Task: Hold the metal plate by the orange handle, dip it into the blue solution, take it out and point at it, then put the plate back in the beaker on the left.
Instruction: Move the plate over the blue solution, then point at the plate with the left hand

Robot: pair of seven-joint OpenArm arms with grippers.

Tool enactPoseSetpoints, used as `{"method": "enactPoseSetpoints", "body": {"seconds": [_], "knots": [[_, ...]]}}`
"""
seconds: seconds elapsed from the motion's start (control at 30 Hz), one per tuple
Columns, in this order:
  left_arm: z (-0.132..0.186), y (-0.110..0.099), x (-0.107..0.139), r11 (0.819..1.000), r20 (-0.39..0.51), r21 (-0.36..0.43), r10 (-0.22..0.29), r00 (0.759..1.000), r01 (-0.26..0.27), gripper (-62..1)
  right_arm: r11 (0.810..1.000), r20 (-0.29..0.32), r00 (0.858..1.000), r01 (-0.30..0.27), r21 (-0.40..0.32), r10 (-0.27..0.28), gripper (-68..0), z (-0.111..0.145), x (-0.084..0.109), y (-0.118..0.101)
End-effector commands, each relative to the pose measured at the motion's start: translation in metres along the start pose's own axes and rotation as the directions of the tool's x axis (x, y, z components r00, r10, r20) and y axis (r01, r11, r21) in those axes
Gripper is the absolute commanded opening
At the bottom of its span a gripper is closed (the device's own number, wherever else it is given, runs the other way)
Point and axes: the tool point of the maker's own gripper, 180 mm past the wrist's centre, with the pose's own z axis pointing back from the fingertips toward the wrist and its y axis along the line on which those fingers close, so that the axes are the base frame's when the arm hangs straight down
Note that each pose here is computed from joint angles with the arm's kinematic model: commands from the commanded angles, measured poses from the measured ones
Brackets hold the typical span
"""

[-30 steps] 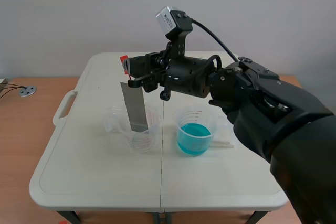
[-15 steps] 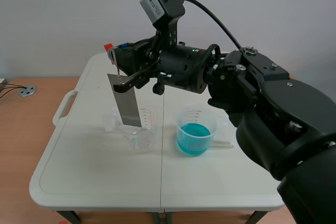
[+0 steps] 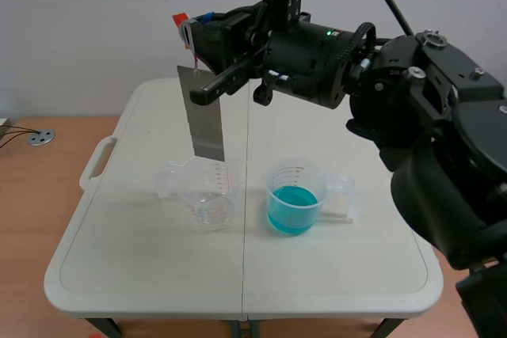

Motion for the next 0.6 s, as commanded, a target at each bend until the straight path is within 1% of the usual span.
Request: {"method": "enactPoseSetpoints", "body": {"seconds": [0.0, 0.17, 0.3, 0.43, 0.57], "knots": [[0.002, -0.001, 0.003, 1.000, 0.011, -0.006, -0.002, 1.000, 0.002, -59.3, 0.999, 0.039, 0.999, -0.033, 0.009, 0.032, -66.2, 0.001, 0.016, 0.000], [0.002, -0.001, 0.003, 1.000, 0.011, -0.005, -0.002, 1.000, 0.002, -59.2, 0.997, 0.049, 0.996, -0.077, -0.011, 0.078, -66.3, 0.011, 0.028, -0.005], [0.004, 0.003, 0.002, 1.000, 0.005, -0.001, -0.013, 1.000, 0.013, -59.2, 0.994, 0.058, 0.992, -0.107, -0.025, 0.108, -66.3, 0.019, 0.037, -0.007], [0.008, 0.014, 0.004, 0.999, 0.006, 0.015, -0.039, 0.999, 0.038, -59.2, 0.989, 0.064, 0.988, -0.142, -0.031, 0.143, -66.2, 0.027, 0.046, -0.006], [0.016, 0.035, 0.010, 0.997, 0.012, 0.060, -0.055, 0.998, 0.054, -59.2, 0.983, 0.067, 0.981, -0.177, -0.049, 0.180, -66.3, 0.037, 0.055, -0.007]]}}
